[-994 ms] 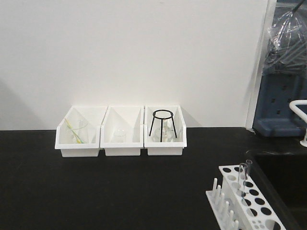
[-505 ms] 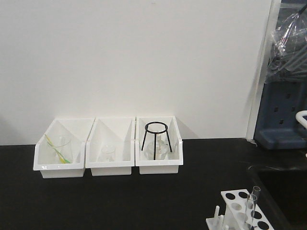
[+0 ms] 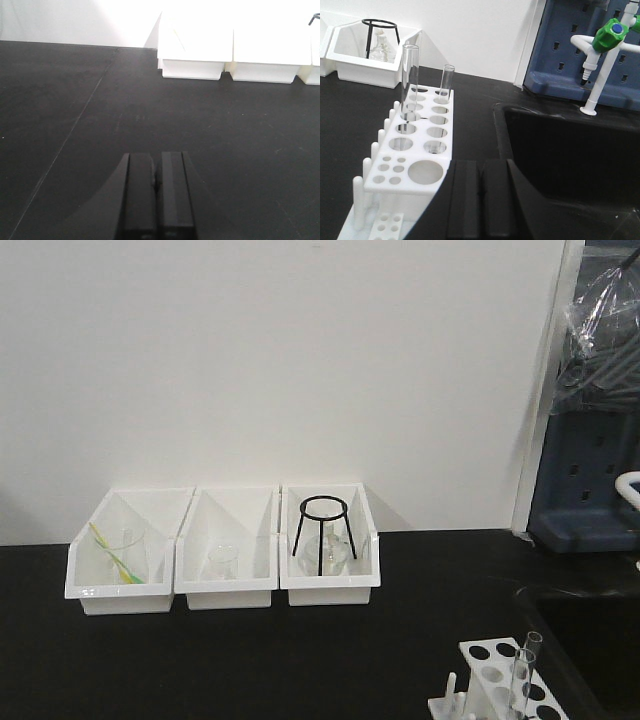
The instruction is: Flip and reinsert test tube from rack
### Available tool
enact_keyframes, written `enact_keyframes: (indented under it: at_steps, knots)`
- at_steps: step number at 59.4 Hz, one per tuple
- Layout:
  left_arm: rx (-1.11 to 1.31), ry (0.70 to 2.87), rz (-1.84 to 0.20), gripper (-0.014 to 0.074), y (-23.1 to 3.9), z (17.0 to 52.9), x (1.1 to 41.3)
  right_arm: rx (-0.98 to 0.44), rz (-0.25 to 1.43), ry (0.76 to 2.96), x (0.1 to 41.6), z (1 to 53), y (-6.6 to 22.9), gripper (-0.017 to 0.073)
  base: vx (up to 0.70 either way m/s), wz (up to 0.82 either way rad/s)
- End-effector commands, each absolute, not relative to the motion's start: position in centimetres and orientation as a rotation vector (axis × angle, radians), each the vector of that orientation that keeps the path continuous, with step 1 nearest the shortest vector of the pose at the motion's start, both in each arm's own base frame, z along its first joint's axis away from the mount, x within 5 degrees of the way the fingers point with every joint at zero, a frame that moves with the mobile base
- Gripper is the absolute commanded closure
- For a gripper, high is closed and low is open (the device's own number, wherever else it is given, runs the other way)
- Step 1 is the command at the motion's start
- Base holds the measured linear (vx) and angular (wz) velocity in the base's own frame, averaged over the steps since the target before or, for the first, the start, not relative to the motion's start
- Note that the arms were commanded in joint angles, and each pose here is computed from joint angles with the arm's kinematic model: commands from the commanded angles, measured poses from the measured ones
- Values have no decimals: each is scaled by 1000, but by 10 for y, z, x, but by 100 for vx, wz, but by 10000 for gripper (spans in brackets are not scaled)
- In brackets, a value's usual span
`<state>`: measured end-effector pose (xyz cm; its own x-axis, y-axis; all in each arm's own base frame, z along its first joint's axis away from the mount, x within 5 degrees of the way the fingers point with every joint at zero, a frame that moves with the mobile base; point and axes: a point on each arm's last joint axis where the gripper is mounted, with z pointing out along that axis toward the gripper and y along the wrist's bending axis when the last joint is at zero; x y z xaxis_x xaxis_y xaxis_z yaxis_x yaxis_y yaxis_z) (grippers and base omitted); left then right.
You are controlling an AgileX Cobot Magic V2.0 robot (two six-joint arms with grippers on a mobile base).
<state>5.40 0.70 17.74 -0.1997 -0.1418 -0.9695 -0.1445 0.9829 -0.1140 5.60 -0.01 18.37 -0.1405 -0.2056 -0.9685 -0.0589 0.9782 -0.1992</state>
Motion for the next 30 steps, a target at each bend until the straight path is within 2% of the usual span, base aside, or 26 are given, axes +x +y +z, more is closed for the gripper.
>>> enact_keyframes:
  at_steps: [1,10,21,30]
  knots:
    - [-195,1689,-10,600,6,185,55,-225,-143,1615,56,191,1,568,0,0]
    - [-195,1689,-10,600,6,185,55,-148,-46,1562,56,197,3,568,0,0]
    - [-195,1689,-10,600,6,185,55,-150,-36,1502,56,202,4,568,0,0]
    - [-195,1689,-10,600,6,185,55,-108,41,1313,52,225,6,568,0,0]
